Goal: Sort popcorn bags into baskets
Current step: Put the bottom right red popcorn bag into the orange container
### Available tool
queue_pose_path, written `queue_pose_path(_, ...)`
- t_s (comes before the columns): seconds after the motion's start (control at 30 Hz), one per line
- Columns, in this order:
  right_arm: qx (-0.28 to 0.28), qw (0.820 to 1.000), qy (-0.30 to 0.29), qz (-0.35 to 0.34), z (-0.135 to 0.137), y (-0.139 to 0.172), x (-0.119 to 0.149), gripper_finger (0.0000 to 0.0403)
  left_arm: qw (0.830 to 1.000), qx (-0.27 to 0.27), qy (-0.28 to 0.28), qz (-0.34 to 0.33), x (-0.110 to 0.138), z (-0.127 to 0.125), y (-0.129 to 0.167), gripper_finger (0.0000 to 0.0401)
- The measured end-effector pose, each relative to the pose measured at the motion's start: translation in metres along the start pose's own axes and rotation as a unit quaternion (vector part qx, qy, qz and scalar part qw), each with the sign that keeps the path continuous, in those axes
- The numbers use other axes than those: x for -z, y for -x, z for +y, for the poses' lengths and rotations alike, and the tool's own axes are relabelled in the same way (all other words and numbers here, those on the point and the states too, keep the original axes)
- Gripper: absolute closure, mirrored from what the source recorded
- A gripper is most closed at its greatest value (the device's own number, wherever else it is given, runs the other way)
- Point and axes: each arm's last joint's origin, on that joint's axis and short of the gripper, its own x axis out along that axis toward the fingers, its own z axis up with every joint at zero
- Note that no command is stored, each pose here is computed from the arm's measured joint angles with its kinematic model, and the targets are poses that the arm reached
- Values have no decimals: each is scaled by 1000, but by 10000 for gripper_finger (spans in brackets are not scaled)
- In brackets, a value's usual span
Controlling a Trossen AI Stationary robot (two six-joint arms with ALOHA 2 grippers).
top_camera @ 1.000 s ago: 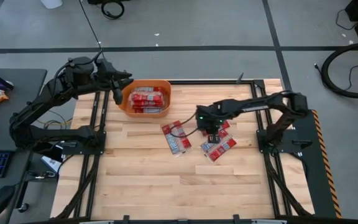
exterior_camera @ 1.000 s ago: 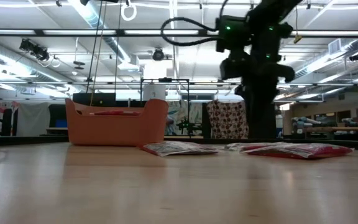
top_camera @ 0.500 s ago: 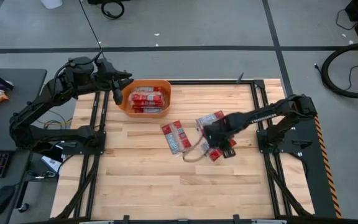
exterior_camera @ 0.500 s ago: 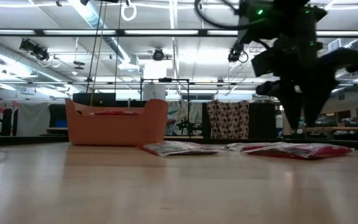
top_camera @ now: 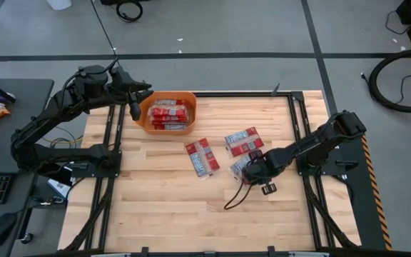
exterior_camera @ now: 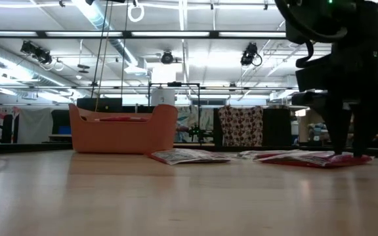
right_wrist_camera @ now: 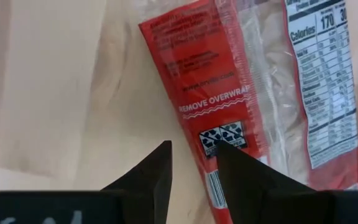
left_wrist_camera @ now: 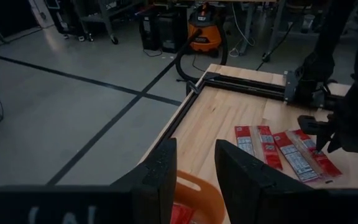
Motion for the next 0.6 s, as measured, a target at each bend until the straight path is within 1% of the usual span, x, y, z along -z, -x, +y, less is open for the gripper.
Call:
queue_pose_path(0.2, 21, 1000, -4, -20, -1, -10, 5, 273, 1000, 0, 2, 0, 0, 0, 0, 287)
queue_pose_path(0.37, 59, 998, -15, -23, -2, -16, 8, 279, 1000, 0, 2, 0, 0, 0, 0, 287)
queue_pose_path(0.47, 67, 997, -22, -30, -3, -16, 7, 308, 1000, 0, 2, 0, 0, 0, 0, 287)
queue_pose_path(0.6, 59, 997, -43, -40, -3, -16, 5, 376, 1000, 0, 1, 0, 0, 0, 0, 287)
